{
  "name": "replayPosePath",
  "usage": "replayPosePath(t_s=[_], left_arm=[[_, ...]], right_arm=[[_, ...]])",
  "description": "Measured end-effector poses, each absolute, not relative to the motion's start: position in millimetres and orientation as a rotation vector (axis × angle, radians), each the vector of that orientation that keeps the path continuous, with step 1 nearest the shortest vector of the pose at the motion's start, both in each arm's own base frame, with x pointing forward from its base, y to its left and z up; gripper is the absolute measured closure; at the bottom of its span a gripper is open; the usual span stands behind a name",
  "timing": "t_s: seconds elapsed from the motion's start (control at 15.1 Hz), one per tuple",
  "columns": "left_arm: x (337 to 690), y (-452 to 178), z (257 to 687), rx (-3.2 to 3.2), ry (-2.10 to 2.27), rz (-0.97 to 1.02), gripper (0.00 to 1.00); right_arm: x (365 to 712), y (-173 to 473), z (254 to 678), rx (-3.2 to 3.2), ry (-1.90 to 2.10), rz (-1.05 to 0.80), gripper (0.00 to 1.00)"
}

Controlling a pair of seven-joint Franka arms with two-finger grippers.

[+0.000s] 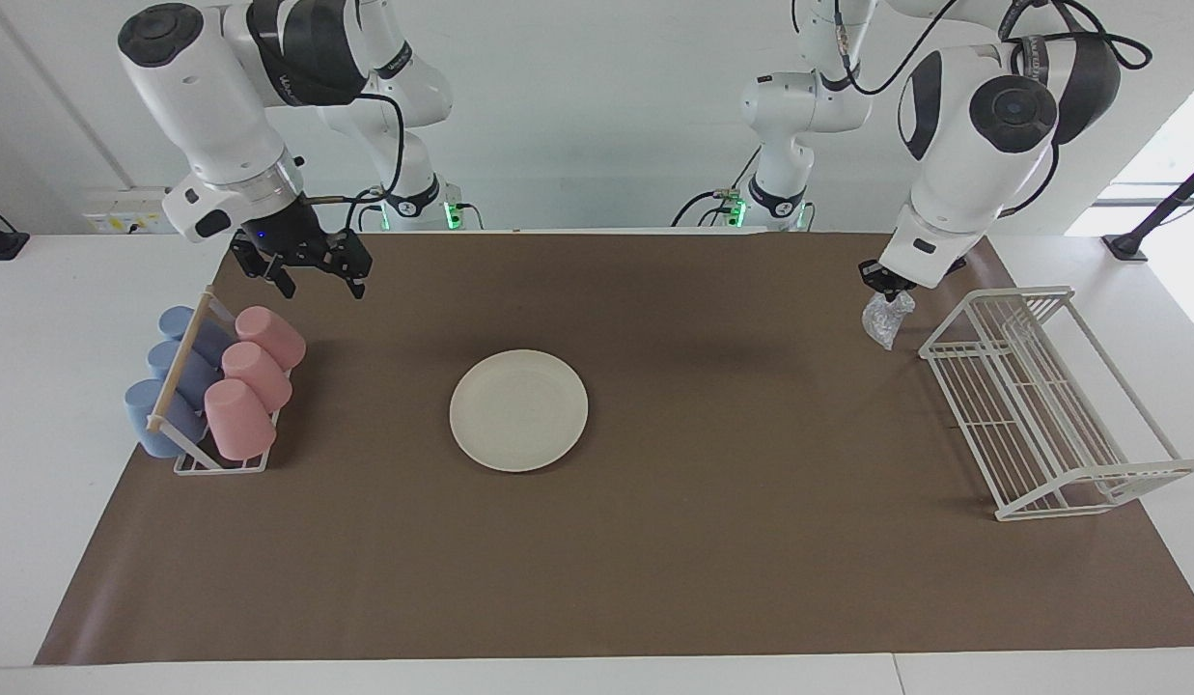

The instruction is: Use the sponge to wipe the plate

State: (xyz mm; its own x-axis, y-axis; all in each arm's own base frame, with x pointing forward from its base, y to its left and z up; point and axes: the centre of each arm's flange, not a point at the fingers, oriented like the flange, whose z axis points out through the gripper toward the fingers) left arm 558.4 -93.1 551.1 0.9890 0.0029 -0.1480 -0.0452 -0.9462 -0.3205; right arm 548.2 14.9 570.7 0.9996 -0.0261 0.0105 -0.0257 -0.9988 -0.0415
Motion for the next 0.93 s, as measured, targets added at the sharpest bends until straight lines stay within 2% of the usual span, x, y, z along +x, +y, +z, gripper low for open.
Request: replayPosePath(t_s=[0.2, 0.53, 0.73, 0.93], left_arm=[[568, -84, 555, -2.584, 0.066, 0.129, 0.94], [600, -65, 538, -2.240, 0.131, 0.039, 0.94], [614, -56, 516, -2.147, 0.147, -0.003, 0.94], [617, -49, 463, -2.031, 0.071, -0.060, 0.94]], right_arm=[[562, 5, 582, -3.144, -0.081, -0.037, 0.00], [564, -11, 575, -3.139, -0.010, 0.029, 0.00], [560, -34, 592, -3.136, 0.056, 0.041, 0.00], [557, -33, 607, -3.136, 0.043, 0.033, 0.00]])
